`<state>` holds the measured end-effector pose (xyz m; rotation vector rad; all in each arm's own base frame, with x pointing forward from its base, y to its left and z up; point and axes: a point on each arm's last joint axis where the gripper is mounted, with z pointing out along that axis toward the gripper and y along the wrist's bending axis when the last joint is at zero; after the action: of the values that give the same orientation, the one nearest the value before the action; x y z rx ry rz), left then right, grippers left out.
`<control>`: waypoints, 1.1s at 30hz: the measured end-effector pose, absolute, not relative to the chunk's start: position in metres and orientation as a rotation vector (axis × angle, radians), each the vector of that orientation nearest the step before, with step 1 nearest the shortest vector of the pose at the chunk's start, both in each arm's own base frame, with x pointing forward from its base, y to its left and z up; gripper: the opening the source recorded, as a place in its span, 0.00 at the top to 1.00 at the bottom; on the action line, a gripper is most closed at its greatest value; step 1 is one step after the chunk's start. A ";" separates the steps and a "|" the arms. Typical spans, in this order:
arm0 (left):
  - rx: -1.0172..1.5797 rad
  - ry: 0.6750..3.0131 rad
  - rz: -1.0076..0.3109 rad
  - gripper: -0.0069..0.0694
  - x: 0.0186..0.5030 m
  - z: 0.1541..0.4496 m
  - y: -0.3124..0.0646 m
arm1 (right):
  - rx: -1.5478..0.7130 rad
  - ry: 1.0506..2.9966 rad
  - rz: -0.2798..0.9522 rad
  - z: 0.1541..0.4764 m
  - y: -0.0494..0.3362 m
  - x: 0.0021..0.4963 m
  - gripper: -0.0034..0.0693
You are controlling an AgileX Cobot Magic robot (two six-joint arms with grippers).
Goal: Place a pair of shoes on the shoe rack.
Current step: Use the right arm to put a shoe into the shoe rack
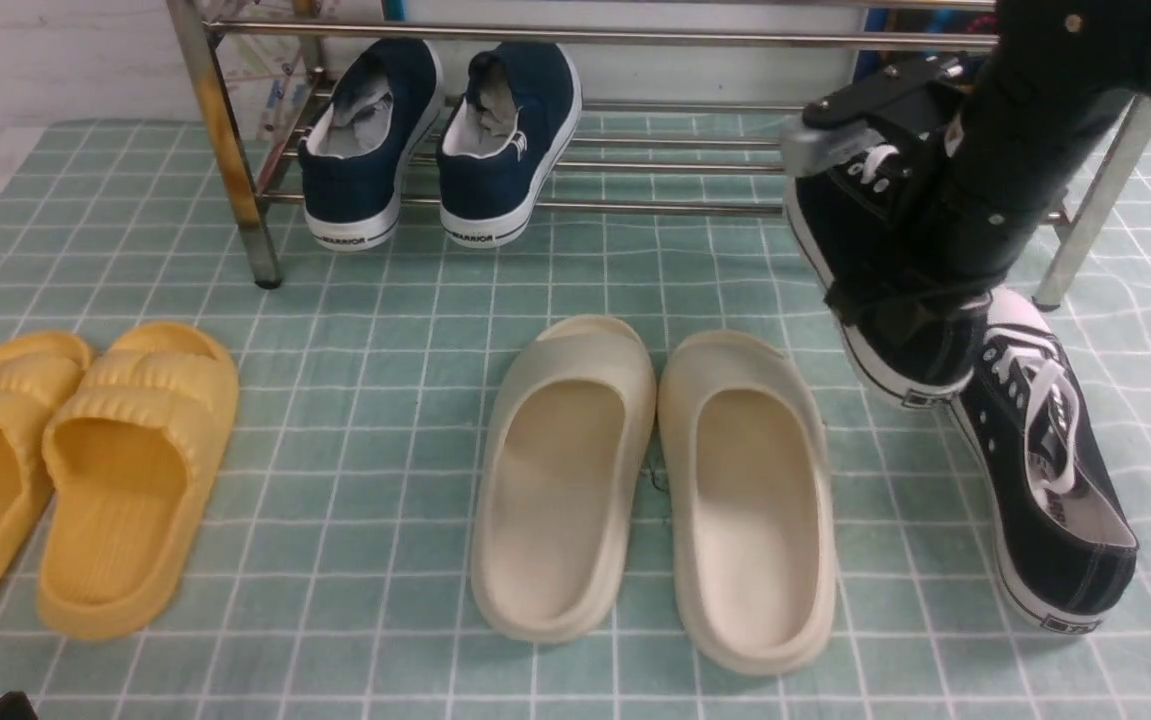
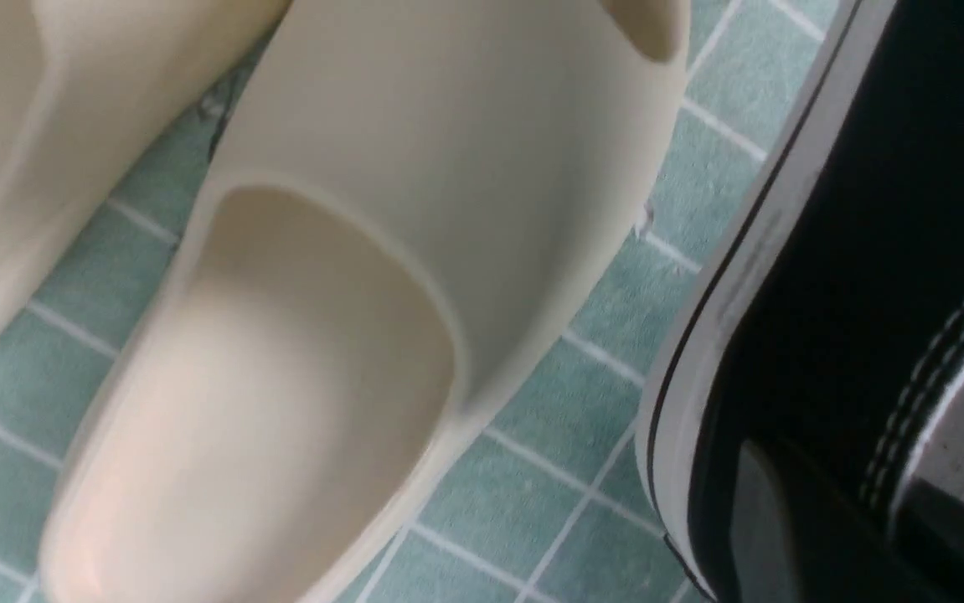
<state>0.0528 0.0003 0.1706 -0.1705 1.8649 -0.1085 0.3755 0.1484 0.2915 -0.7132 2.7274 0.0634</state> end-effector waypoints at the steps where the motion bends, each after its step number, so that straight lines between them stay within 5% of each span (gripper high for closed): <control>1: -0.171 1.865 -0.108 0.76 0.053 0.171 0.000 | -0.716 2.727 0.063 0.288 0.150 0.385 0.93; 13: -0.171 1.865 -0.108 0.74 0.053 0.171 0.000 | -0.721 2.616 0.048 0.281 0.167 0.458 0.93; 33: -0.171 1.865 -0.108 0.72 0.053 0.171 0.000 | -0.611 2.533 0.075 0.269 0.172 0.484 0.91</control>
<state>0.0528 0.0003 0.1706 -0.1705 1.8649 -0.1085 0.4842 0.1717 0.2690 -0.6112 2.5333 0.0746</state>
